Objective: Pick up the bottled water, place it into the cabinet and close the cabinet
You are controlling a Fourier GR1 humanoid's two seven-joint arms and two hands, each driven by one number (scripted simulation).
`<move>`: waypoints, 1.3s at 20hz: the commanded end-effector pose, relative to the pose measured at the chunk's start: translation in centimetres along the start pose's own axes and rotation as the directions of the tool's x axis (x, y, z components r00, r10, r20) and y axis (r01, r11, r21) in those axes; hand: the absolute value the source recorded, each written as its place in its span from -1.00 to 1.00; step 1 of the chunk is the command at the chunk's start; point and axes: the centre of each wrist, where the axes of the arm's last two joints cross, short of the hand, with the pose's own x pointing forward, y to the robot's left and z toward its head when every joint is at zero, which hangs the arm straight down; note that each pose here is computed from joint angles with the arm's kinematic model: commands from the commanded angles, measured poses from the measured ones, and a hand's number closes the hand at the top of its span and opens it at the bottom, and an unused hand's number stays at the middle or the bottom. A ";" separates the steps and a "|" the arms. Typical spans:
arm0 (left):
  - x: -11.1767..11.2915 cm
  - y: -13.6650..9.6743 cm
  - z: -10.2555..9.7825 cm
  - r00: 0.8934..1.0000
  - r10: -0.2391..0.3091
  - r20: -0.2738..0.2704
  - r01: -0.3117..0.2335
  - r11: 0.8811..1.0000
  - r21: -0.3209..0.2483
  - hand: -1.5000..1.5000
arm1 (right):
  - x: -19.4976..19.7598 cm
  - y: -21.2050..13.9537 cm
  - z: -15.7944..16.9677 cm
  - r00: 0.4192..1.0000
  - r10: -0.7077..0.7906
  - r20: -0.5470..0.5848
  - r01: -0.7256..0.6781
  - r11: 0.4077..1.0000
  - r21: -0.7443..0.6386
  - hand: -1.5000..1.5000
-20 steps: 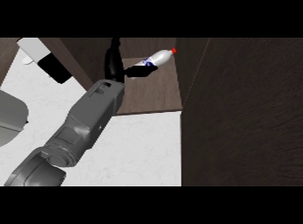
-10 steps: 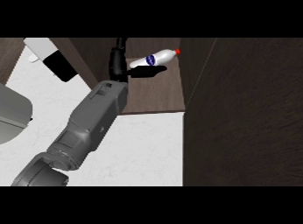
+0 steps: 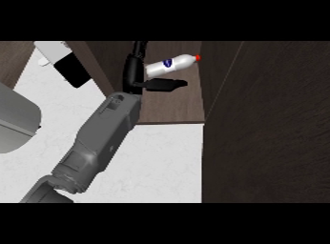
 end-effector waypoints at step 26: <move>10.1 3.1 19.7 0.925 0.377 -0.045 -0.378 0.925 -0.024 -1.00 | 2.8 0.0 0.0 0.998 0.063 -0.011 -0.063 0.998 0.024 -1.00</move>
